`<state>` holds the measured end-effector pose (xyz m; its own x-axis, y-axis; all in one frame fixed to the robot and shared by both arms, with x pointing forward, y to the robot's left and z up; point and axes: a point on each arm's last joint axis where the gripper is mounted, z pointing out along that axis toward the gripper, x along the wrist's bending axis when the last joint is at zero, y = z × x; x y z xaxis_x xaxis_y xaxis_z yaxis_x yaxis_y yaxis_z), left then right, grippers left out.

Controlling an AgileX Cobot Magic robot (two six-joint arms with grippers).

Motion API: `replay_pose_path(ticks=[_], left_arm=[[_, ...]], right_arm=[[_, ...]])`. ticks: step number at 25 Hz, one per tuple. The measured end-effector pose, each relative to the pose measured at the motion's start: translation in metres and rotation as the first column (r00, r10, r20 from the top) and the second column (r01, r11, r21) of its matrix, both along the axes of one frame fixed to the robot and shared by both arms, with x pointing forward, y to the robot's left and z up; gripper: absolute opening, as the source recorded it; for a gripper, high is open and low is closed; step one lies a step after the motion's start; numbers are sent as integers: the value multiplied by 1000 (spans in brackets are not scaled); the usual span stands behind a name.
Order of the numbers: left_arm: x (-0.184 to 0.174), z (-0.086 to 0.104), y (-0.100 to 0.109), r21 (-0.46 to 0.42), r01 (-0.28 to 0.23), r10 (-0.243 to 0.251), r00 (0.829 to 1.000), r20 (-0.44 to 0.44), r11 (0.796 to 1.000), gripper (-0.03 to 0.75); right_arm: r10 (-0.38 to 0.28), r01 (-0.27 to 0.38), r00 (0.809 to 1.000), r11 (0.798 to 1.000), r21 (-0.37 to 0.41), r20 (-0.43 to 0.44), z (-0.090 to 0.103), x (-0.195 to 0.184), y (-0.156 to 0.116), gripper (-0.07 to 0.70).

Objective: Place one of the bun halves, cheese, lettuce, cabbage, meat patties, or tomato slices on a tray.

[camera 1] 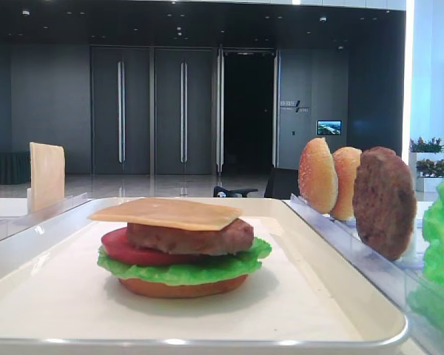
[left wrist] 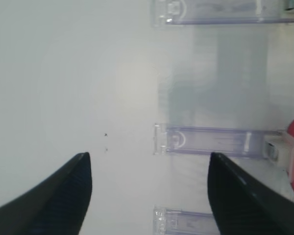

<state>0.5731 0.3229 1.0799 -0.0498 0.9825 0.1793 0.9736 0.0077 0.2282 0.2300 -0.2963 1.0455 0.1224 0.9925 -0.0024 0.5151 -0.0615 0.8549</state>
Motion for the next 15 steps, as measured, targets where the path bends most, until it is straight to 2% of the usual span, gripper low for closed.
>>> replay_pose_path(ticks=[3, 5, 12, 15], left_arm=[[-4, -6, 18, -5, -56, 56, 998, -22, 998, 555], [-8, -11, 22, -8, -69, 69, 997, -42, 998, 555], [-51, -25, 18, -19, -88, 86, 990, -110, 996, 555], [-80, -22, 14, -31, -94, 91, 991, -101, 995, 551]], right_arm=[[0, 0, 1000, 1000, 0, 0, 0, 0, 0, 527], [0, 0, 1000, 1000, 0, 0, 0, 0, 0, 527], [0, 0, 1000, 1000, 0, 0, 0, 0, 0, 527], [0, 0, 1000, 1000, 0, 0, 0, 0, 0, 527]])
